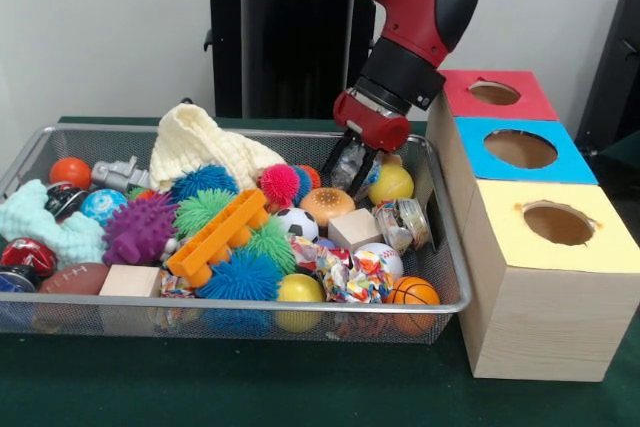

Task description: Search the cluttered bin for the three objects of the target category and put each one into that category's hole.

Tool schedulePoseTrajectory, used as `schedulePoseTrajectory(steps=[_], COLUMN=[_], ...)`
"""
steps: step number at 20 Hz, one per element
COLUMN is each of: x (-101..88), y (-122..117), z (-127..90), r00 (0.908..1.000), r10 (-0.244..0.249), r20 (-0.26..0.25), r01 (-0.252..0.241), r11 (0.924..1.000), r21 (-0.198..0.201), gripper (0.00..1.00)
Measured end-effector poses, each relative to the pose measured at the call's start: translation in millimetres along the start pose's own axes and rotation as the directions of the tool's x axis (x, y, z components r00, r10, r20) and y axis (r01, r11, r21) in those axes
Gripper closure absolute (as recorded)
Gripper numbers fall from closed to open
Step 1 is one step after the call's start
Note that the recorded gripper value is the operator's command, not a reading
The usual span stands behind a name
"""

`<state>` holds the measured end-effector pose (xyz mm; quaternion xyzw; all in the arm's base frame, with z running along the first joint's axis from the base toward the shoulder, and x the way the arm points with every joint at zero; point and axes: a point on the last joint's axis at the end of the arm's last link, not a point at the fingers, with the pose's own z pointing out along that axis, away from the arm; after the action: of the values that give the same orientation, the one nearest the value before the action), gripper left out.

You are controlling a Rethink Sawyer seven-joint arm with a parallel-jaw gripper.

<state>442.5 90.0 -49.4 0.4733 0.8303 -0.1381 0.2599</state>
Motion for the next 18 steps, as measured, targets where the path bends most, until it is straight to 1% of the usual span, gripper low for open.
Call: schedulePoseTrajectory(steps=[1, 3, 4, 7, 8, 14, 18], x=[1.2, 0.9, 0.6, -1.5, -2.6, -5.1, -6.3], y=[0.6, 0.5, 0.2, -1.0, -1.6, -0.6, -0.1], z=[1.6, 1.4, 0.8, 1.1, 1.3, 2.6, 2.8], r00=[0.9997, 0.9991, 0.9977, 0.9953, 0.9944, 0.9943, 0.9932], r10=[-0.017, -0.030, -0.051, -0.077, -0.085, -0.086, -0.091], r20=[-0.020, -0.030, -0.044, -0.058, -0.063, -0.062, -0.072], r01=[0.016, 0.029, 0.049, 0.071, 0.078, 0.078, 0.080], r11=[0.9996, 0.9989, 0.9969, 0.9926, 0.9908, 0.9889, 0.9868], r21=[-0.021, -0.037, -0.063, -0.098, -0.111, -0.126, -0.141], gripper=[0.00, 0.00, 0.00, 0.00, 1.00, 1.00, 1.00])
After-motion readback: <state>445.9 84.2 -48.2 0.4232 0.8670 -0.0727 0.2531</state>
